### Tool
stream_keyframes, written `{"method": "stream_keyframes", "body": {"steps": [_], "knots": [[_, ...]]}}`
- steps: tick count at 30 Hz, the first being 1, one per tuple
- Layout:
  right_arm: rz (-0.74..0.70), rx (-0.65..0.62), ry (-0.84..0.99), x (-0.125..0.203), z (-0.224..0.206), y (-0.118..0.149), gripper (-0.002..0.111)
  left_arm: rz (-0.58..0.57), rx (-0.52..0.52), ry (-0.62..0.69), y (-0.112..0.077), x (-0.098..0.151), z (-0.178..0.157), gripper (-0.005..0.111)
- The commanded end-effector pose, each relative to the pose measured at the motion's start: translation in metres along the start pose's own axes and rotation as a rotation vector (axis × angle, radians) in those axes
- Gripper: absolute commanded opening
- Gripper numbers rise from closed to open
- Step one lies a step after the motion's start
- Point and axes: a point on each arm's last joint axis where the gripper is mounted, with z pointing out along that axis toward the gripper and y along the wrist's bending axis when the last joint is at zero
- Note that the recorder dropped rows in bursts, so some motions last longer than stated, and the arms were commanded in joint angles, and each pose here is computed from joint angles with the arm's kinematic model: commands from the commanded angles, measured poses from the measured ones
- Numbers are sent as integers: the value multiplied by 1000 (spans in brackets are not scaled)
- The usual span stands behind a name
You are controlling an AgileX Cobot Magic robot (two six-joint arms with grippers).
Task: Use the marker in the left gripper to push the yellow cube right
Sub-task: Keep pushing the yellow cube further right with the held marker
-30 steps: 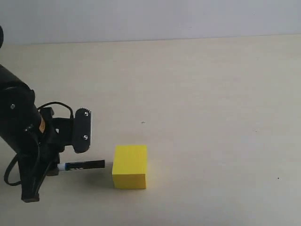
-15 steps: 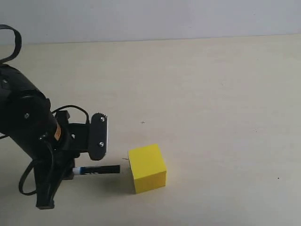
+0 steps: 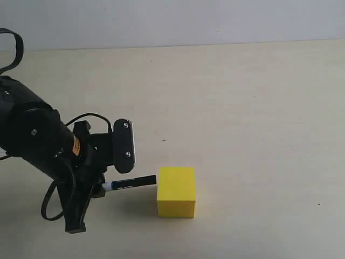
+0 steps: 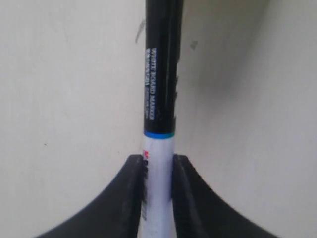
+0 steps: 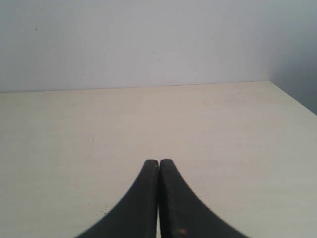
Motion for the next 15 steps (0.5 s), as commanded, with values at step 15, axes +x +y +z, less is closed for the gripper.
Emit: {"method": "stream_keyframes", "body": {"steps": [15], "knots": [[-3, 5, -5, 1, 0, 0, 0, 47, 92, 66, -19, -4, -1, 0]]}}
